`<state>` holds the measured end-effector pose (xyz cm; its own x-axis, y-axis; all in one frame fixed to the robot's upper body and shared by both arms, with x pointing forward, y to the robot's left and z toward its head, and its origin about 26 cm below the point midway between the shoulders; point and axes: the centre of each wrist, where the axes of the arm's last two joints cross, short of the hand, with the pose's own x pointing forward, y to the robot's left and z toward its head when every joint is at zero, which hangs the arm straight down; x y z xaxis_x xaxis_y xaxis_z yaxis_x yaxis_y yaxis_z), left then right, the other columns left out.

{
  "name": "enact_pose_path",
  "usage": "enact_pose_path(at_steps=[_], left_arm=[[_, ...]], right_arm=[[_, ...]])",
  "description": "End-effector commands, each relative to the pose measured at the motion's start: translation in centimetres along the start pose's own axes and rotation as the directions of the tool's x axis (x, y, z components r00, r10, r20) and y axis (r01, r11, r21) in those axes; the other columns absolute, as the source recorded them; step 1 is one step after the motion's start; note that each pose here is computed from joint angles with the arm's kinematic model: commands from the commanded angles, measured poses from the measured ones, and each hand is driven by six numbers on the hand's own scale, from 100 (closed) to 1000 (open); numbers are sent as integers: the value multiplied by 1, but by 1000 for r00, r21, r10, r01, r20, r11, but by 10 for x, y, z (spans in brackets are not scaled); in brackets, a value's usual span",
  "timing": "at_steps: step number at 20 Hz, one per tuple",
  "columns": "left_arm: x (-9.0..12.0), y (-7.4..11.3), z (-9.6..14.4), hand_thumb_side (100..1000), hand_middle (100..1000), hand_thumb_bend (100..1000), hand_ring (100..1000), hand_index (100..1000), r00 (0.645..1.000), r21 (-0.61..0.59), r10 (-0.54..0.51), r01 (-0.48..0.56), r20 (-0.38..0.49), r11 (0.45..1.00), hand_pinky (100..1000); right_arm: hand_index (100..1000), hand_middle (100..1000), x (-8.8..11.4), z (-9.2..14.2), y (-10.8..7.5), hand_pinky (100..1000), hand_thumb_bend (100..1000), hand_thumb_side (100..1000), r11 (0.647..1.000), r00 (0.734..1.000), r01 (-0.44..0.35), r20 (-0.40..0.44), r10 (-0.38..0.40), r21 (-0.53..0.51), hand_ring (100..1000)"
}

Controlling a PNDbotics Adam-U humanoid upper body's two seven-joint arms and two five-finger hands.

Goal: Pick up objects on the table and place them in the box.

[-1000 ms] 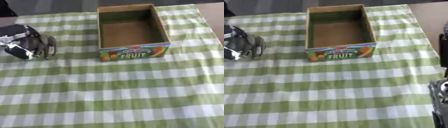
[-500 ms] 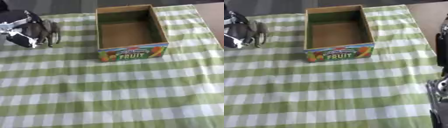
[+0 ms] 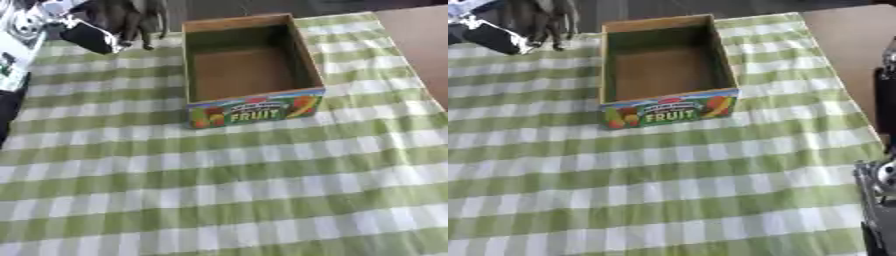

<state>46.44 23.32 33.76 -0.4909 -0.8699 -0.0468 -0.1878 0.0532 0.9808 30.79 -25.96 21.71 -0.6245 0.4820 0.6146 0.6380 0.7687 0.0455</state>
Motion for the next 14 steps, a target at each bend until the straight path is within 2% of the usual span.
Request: enact_pose_path(at_steps=[1, 8, 14], left_arm=[[11, 15, -10, 305, 639, 100, 541, 567, 1000, 68, -8, 9, -18, 998, 454], [39, 11, -32, 300, 627, 100, 541, 571, 999, 139, -49, 51, -19, 989, 453], [48, 1, -39, 302, 634, 100, 557, 579, 998, 212, -60, 61, -12, 975, 456]], right_arm=[[790, 665, 7, -4, 1, 800, 100, 648, 1000, 999, 26, 27, -26, -3, 658], [790, 665, 11, -4, 6, 800, 100, 646, 998, 998, 57, 24, -58, 8, 658], [790, 665, 17, -5, 13, 800, 100, 643, 994, 994, 102, 34, -103, 22, 659]])
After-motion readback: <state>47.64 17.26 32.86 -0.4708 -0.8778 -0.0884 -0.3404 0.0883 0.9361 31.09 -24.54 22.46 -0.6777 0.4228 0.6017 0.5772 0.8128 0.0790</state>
